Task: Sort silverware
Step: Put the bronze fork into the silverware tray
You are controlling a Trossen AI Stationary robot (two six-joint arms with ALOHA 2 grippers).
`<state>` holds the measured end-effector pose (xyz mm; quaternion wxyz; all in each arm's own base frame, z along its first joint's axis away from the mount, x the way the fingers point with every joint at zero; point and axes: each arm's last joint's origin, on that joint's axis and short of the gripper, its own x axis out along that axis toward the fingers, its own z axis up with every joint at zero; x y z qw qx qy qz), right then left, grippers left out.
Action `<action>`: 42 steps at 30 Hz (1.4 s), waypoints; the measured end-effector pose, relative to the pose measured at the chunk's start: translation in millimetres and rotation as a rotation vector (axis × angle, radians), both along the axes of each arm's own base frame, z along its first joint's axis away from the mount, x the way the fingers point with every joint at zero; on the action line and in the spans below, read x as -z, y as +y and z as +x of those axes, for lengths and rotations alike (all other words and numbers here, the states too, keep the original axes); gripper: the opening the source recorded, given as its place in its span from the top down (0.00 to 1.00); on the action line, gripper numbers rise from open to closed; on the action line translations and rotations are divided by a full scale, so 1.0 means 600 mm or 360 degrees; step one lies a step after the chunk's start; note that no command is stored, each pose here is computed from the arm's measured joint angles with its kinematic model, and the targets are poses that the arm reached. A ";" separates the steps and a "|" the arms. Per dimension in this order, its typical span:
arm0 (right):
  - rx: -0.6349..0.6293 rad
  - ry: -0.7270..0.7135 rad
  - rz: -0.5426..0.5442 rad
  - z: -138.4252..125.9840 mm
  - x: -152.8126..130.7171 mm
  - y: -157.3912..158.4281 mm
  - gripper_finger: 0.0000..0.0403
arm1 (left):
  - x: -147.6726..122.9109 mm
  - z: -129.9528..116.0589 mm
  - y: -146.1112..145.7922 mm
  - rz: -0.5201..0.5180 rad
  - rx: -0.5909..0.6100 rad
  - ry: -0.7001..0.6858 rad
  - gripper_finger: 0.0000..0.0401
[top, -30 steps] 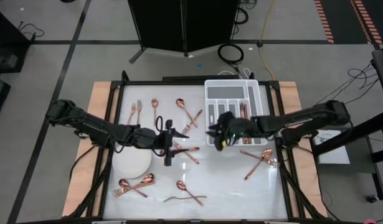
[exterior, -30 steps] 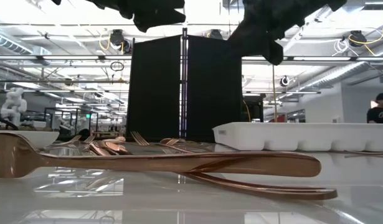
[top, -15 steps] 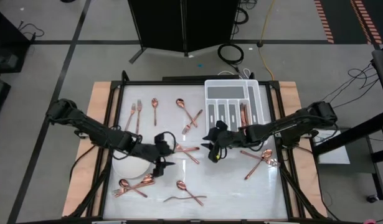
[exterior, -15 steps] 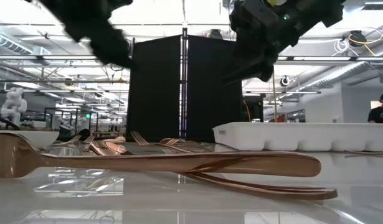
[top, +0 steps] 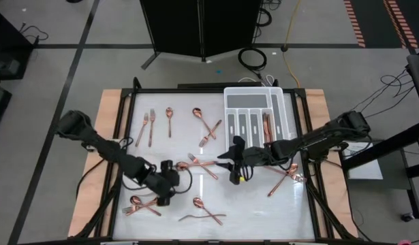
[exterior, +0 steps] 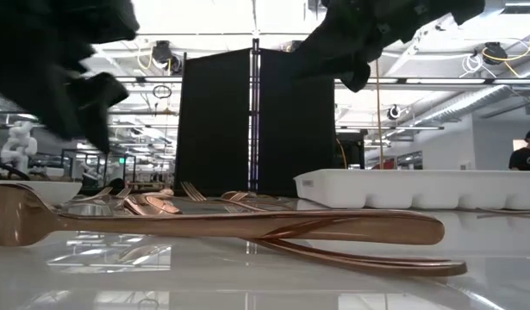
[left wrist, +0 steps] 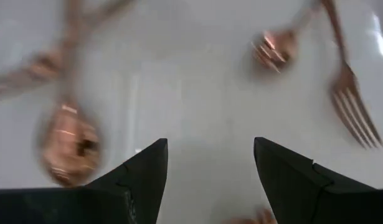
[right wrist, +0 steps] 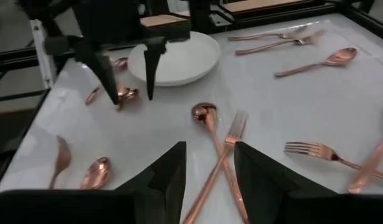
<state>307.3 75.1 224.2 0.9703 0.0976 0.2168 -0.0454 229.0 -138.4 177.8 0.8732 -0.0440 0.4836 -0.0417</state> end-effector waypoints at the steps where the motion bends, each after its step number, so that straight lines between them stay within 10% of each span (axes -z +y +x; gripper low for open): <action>1: -0.0016 -0.0003 0.0001 -0.001 0.000 0.005 0.69 | 0.002 -0.003 -0.006 -0.0029 0.0035 0.0031 0.41; 9: -0.0143 -0.0034 0.0015 -0.012 -0.003 0.047 0.69 | -0.028 -0.021 -0.047 -0.0383 -0.0037 0.0312 0.41; 42: -0.0171 -0.0039 -0.0007 -0.014 -0.004 0.054 0.69 | 0.030 -0.136 -0.103 -0.0207 -0.0241 0.0767 0.41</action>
